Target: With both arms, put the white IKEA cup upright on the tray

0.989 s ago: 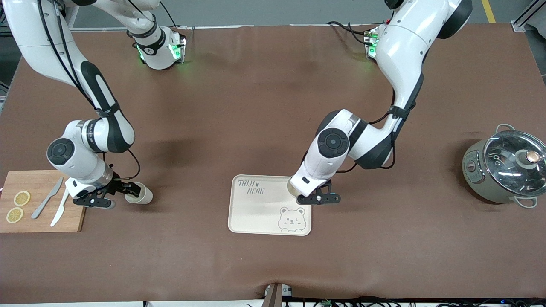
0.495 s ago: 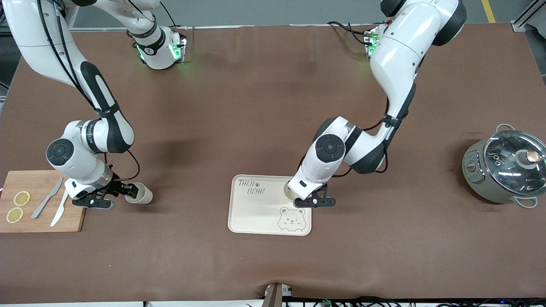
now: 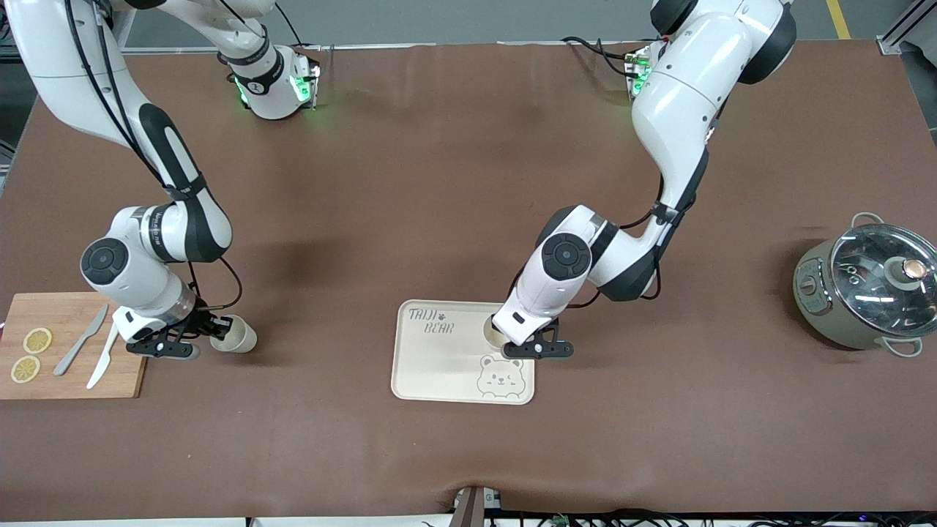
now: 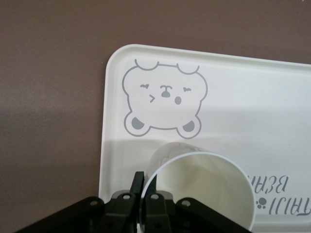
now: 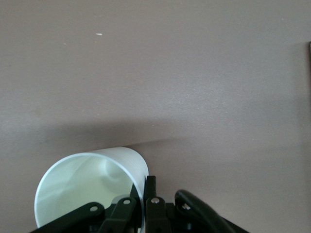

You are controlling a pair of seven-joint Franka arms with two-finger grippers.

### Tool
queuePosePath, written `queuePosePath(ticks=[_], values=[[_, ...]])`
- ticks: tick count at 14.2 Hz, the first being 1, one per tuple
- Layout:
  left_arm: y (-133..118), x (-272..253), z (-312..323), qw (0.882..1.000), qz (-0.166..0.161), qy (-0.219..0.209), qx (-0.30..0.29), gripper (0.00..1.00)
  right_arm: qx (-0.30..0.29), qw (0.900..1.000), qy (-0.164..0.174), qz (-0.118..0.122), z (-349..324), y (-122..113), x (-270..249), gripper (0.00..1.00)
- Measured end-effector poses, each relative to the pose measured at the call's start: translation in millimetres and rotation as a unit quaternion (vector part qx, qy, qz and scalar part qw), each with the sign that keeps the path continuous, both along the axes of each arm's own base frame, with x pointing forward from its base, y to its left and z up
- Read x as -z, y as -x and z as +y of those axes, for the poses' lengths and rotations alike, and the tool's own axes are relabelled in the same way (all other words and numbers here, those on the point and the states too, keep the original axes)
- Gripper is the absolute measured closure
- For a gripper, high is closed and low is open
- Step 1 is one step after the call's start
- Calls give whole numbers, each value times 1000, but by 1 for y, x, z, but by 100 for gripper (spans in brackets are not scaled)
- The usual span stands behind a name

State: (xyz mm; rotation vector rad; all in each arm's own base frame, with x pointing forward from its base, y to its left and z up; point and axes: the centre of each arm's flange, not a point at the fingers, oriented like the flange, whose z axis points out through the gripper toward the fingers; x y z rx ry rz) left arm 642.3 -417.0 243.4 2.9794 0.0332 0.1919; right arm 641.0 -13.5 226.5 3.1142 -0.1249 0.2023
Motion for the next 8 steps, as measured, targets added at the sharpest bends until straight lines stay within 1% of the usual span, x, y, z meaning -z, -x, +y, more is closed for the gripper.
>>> queuePosePath(ticks=[5, 8], values=[[0, 15, 2, 1000, 3, -3, -1, 96, -3, 1000, 0, 2, 3, 1, 1, 96], [-2, 21, 2, 1000, -5, 2, -1, 96, -3, 1000, 0, 1, 3, 0, 0, 96]])
